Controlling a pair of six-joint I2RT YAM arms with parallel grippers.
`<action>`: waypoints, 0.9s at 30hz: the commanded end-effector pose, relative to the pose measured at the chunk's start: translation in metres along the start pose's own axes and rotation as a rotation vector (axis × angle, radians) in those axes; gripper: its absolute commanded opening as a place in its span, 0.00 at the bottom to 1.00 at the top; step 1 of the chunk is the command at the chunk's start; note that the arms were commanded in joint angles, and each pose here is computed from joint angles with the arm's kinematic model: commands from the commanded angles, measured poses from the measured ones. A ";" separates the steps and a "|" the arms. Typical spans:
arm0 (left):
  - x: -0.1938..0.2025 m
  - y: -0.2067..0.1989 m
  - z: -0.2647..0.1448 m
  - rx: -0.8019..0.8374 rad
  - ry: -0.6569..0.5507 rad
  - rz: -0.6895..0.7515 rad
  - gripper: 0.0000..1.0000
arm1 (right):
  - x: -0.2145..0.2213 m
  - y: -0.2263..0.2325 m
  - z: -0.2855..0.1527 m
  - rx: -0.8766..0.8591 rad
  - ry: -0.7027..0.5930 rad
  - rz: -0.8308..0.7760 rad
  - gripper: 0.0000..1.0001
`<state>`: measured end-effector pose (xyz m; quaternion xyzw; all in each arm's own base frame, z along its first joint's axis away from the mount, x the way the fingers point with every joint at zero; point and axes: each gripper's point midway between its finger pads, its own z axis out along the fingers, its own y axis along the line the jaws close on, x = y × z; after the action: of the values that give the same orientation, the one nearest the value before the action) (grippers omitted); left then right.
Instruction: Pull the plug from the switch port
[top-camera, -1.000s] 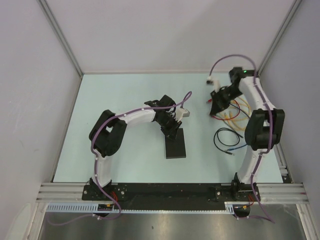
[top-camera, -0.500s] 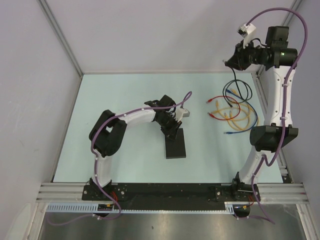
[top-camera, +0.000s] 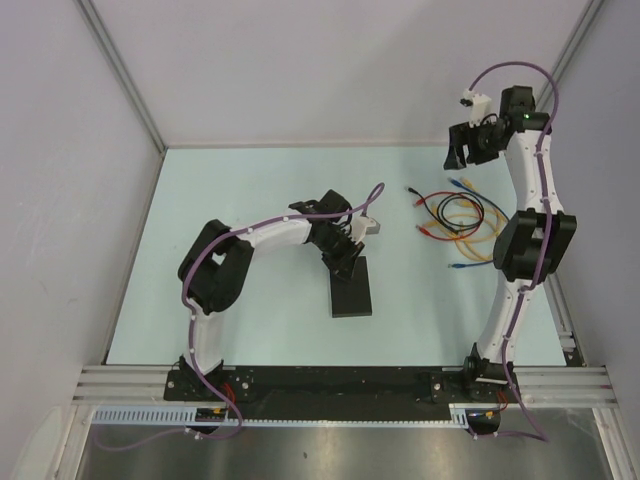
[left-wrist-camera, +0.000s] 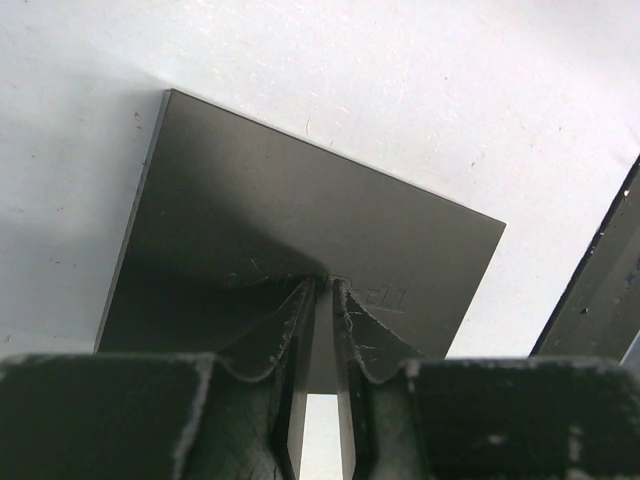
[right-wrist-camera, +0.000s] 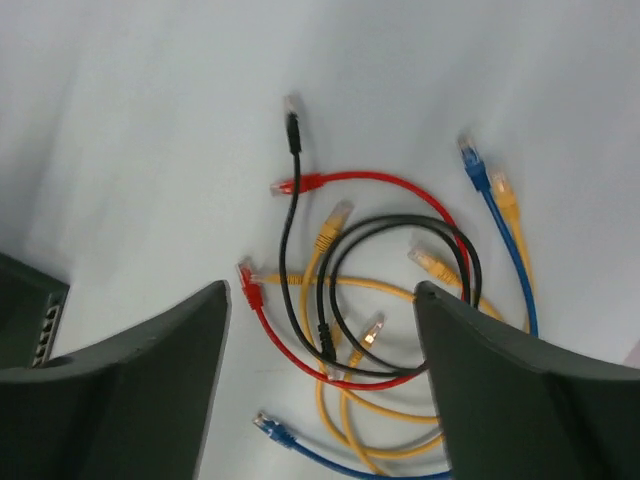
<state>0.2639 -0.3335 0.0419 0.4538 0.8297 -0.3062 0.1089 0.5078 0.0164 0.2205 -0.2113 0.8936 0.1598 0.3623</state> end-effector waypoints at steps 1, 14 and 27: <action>0.020 0.023 0.004 -0.112 0.077 0.034 0.23 | -0.045 -0.016 -0.030 0.194 -0.111 -0.044 0.96; -0.083 0.057 -0.099 -0.372 -0.154 0.080 0.27 | -0.119 -0.024 -0.112 0.589 -0.369 0.056 1.00; -0.113 0.088 -0.352 -0.787 -0.639 -0.069 1.00 | -0.144 0.058 -0.101 0.664 -0.454 0.049 1.00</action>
<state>0.4388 -0.2175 0.2429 0.3253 0.8462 -0.1389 0.3984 0.5274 0.0796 0.3752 -0.0911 0.8117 -0.0856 0.5706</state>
